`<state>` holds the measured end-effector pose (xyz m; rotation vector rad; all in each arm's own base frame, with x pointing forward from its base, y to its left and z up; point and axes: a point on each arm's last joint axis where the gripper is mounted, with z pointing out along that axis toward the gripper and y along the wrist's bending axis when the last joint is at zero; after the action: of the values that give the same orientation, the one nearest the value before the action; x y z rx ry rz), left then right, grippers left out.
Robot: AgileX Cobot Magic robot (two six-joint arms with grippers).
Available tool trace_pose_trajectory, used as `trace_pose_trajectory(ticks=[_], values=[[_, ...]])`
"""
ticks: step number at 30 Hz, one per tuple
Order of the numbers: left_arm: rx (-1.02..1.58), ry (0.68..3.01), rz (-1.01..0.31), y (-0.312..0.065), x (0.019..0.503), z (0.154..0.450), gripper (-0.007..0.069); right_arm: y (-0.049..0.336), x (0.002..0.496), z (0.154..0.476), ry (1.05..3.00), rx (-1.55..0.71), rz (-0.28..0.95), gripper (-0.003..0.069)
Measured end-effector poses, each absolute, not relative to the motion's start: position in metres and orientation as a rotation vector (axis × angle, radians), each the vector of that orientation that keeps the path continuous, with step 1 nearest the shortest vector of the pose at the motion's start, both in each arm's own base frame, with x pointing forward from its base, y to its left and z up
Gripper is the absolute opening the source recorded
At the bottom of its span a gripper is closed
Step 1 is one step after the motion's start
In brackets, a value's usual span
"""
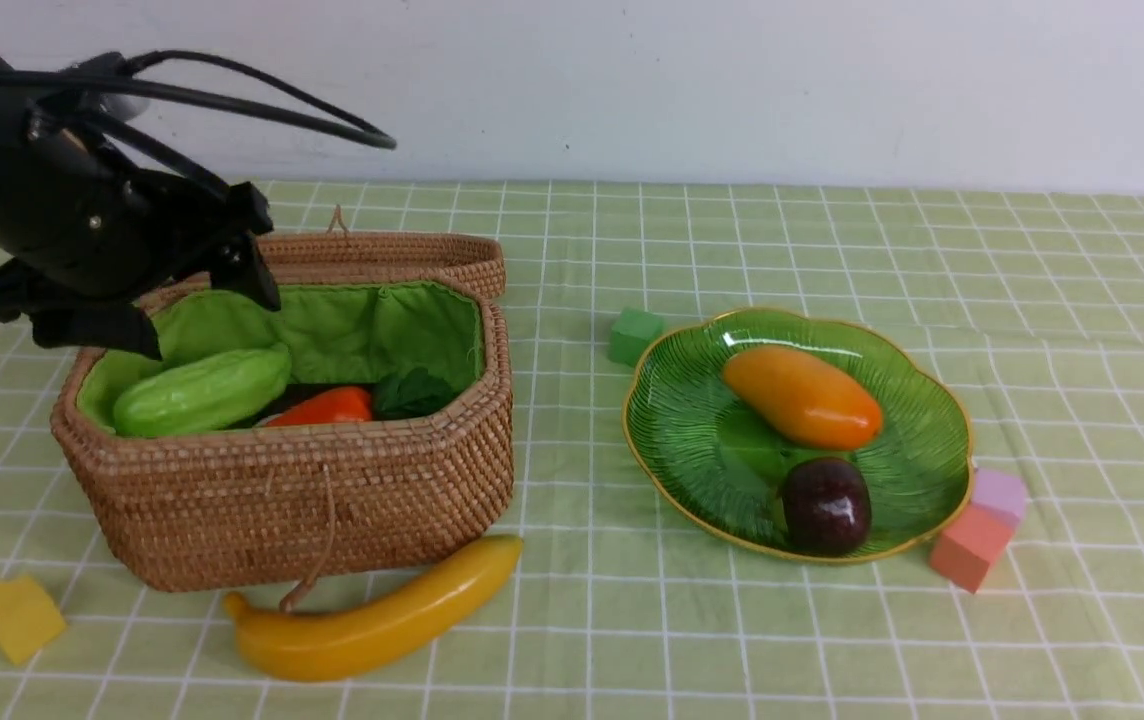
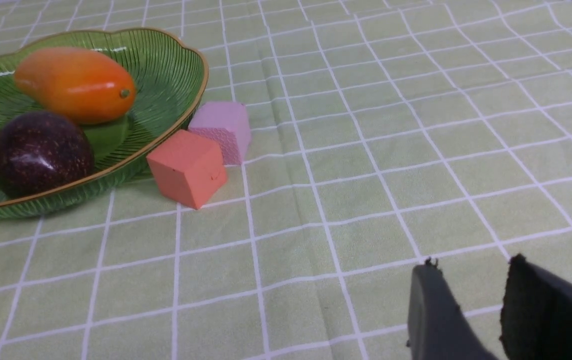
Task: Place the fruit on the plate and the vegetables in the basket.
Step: Use the left arm to grab a banana and put it into the right plate
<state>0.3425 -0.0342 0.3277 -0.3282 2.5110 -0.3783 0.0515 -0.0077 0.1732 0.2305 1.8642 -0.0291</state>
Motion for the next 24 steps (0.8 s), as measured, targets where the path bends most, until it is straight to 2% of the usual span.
trace_pose_trajectory(ticks=[4,7,10,13,15,17,21,24], values=[[0.047,2.526,-0.361,-0.044,0.299,0.365,0.0638,-0.008,0.051,0.173,1.864,0.23,-0.03,0.0223],[0.416,2.527,-0.409,-0.07,0.267,0.371,0.061,-0.008,0.051,0.173,1.864,0.23,-0.03,0.0223],[0.748,2.534,-0.517,-0.104,0.243,0.35,0.0579,-0.008,0.051,0.173,1.864,0.23,-0.03,0.0223],[1.043,2.524,-0.512,-0.128,0.229,0.316,0.056,-0.008,0.051,0.173,1.864,0.23,-0.03,0.0223],[1.275,2.484,-0.412,-0.138,0.225,0.289,0.0552,-0.008,0.051,0.173,1.864,0.23,-0.03,0.0223],[1.394,2.446,-0.301,-0.141,0.23,0.271,0.0551,-0.008,0.051,0.173,1.864,0.23,-0.03,0.0225],[1.46,2.386,-0.117,-0.145,0.252,0.247,0.0549,-0.008,0.051,0.173,1.864,0.23,-0.03,0.0231],[1.474,2.371,-0.071,-0.147,0.262,0.235,0.0549,-0.008,0.051,0.173,1.864,0.23,-0.03,0.0235]])
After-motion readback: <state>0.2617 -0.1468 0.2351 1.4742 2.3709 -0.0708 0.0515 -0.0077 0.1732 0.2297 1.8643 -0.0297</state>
